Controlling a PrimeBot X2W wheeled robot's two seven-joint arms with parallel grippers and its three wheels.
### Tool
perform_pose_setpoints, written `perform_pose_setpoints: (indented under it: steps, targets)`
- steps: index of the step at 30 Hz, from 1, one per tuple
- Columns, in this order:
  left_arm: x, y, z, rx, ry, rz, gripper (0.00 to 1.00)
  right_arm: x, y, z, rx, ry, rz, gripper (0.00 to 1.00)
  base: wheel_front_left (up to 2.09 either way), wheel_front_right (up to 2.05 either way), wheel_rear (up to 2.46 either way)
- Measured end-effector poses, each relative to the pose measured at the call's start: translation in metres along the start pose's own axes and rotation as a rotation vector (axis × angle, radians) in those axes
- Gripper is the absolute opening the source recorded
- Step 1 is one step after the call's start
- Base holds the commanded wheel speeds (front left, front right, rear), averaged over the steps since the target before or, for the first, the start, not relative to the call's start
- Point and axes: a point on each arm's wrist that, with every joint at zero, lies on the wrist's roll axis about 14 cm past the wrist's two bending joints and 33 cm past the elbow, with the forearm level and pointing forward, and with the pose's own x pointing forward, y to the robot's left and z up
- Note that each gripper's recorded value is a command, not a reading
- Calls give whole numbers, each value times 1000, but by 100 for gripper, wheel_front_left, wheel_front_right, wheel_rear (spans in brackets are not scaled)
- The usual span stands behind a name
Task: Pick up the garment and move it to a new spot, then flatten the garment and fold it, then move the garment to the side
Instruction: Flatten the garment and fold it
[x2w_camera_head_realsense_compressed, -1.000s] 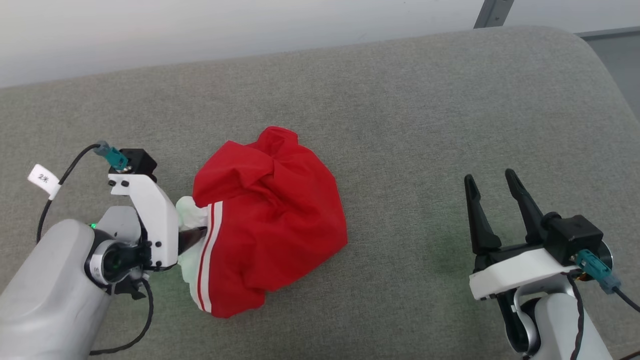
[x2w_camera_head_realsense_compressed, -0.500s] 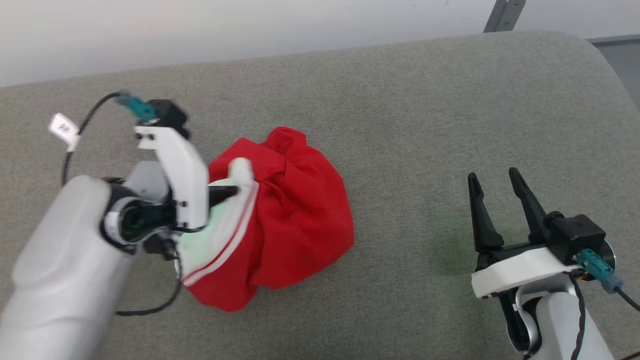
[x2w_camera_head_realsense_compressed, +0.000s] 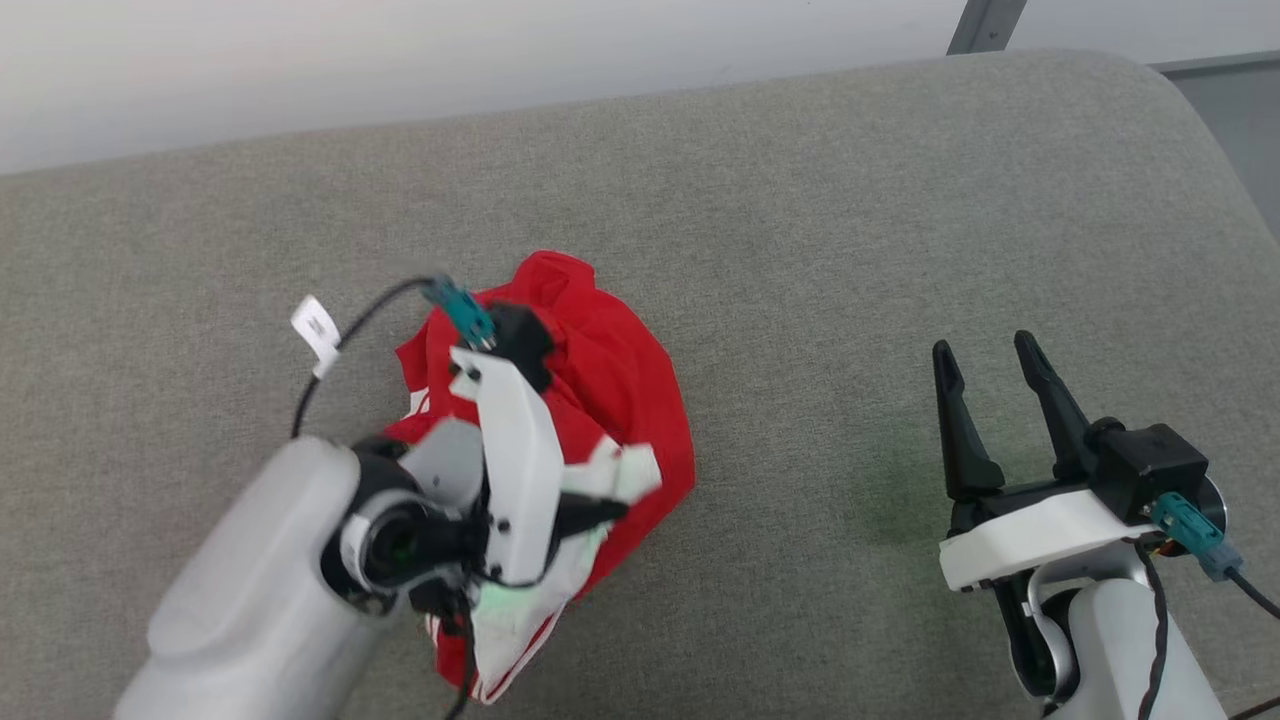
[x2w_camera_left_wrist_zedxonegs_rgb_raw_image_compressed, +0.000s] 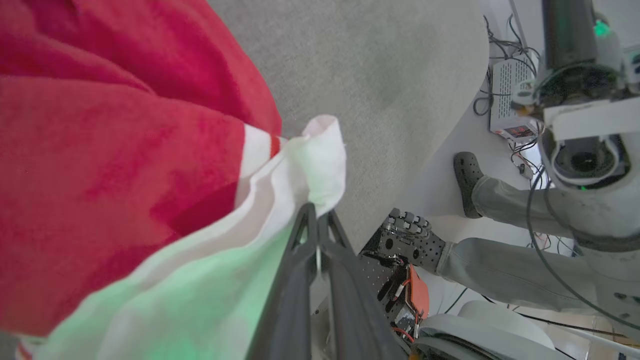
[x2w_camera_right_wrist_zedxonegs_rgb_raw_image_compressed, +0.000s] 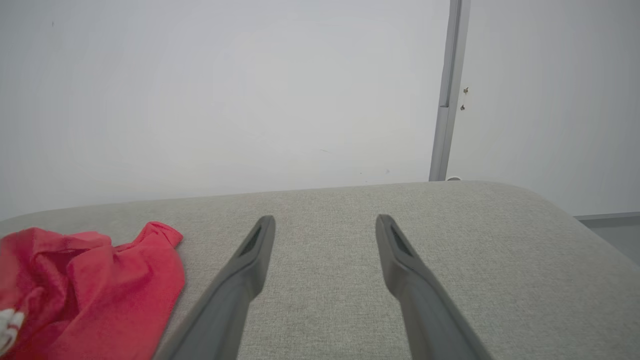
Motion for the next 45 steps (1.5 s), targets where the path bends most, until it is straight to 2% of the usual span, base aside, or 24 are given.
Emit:
perform_pose_setpoints:
  steps: [2, 3, 4, 5, 11, 17, 28, 38, 45]
  targets:
    - [5, -3, -11, -3, 26, -13, 0, 0, -1, -1, 0, 2, -2, 100, 0, 0, 0]
    - [7, -4, -16, -4, 40, -14, 18, 1, 0, -1, 0, 1, -1, 100, 0, 0, 0]
    - [9, -3, -20, 1, 48, -10, 48, 2, 0, 0, 0, 0, 0, 100, 0, 0, 0]
    - [9, -3, -20, 10, 40, -8, 100, 2, 1, 0, 0, -1, 3, 100, 0, 0, 0]
    - [-6, -5, 0, 8, -72, -15, 100, 5, 10, -1, 10, -1, 29, 100, 0, 0, 0]
    - [-42, -5, 27, 36, -254, 15, 100, 6, 26, 1, 18, -6, 70, 100, 0, 0, 0]
    - [-144, 34, 54, 93, -729, 246, 100, 5, 87, -9, 40, 62, 260, 100, 0, 0, 0]
    - [-223, 84, 21, 134, -1047, 550, 100, -10, 155, -41, 23, 259, 513, 100, 0, 0, 0]
    - [-242, 112, -30, 55, -1159, 715, 100, -27, 189, -71, -49, 465, 690, 100, 0, 0, 0]
